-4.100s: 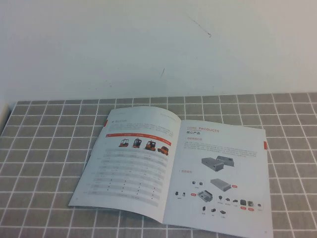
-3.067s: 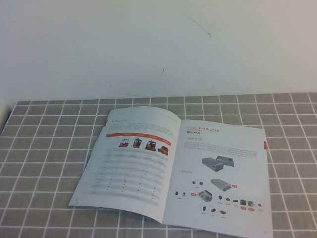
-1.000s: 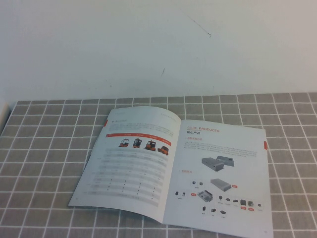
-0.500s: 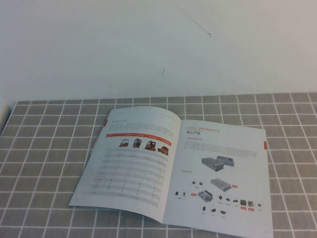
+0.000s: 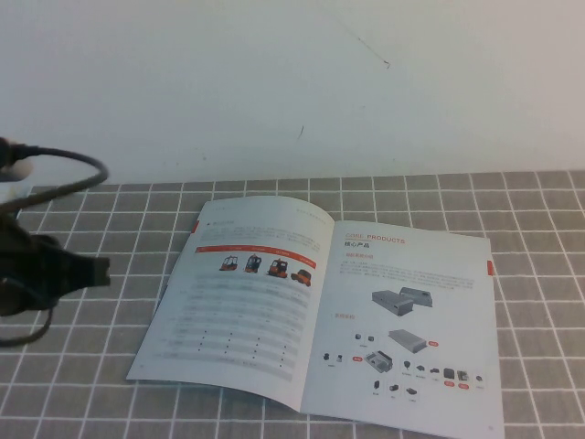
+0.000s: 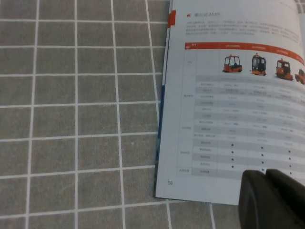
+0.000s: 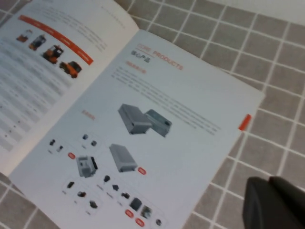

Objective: Close book
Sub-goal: 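Close the open booklet and leave it lying on the table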

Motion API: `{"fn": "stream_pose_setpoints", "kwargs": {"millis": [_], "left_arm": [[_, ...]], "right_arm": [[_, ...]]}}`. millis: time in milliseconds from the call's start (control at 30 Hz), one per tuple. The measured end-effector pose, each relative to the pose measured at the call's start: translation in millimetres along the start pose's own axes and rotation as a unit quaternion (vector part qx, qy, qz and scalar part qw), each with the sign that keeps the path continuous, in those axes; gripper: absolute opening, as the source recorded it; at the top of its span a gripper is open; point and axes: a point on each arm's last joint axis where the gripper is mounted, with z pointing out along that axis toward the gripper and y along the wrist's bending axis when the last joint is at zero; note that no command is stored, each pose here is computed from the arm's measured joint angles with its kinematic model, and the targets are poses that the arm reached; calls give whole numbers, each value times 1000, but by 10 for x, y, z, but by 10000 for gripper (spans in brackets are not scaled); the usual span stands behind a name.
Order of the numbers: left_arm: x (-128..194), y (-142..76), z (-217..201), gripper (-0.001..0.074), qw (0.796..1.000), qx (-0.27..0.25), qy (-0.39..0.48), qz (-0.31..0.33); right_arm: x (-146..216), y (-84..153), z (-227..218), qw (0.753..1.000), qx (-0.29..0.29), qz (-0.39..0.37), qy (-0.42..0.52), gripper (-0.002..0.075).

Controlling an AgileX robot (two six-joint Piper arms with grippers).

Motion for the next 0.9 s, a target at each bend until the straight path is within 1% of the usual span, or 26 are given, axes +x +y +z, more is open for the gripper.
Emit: {"fn": "stream_pose_setpoints", "kwargs": {"millis": [133, 233, 333, 467, 567, 633, 800, 900], "left_arm": [[-193, 5, 423, -4, 999, -13, 48, 3], [-301, 23, 758, -4, 996, -24, 85, 12], [-417, 31, 1079, -4, 994, -29, 108, 20], [-529, 57, 1466, -4, 991, -34, 130, 19], [-607, 143, 1698, -4, 989, -40, 139, 12], [-606, 237, 1847, -4, 988, -44, 150, -4], [-475, 444, 2133, -4, 981, -50, 181, -48], [-417, 478, 2233, -4, 979, -50, 191, -53]], "right_arm": [[-17, -129, 488, 998, -49, 23, 16, -3], [31, -185, 873, 996, -69, 35, 45, -3], [76, -148, 1235, 994, -76, 20, 73, -3], [122, -20, 1707, 990, -90, -1, 107, -3], [154, 8, 1963, 987, -97, -3, 126, -3], [186, -1, 2096, 986, -98, 1, 136, -3], [329, -51, 2330, 982, -95, 4, 164, -3], [367, -59, 2369, 981, -94, 5, 170, -3]]}}
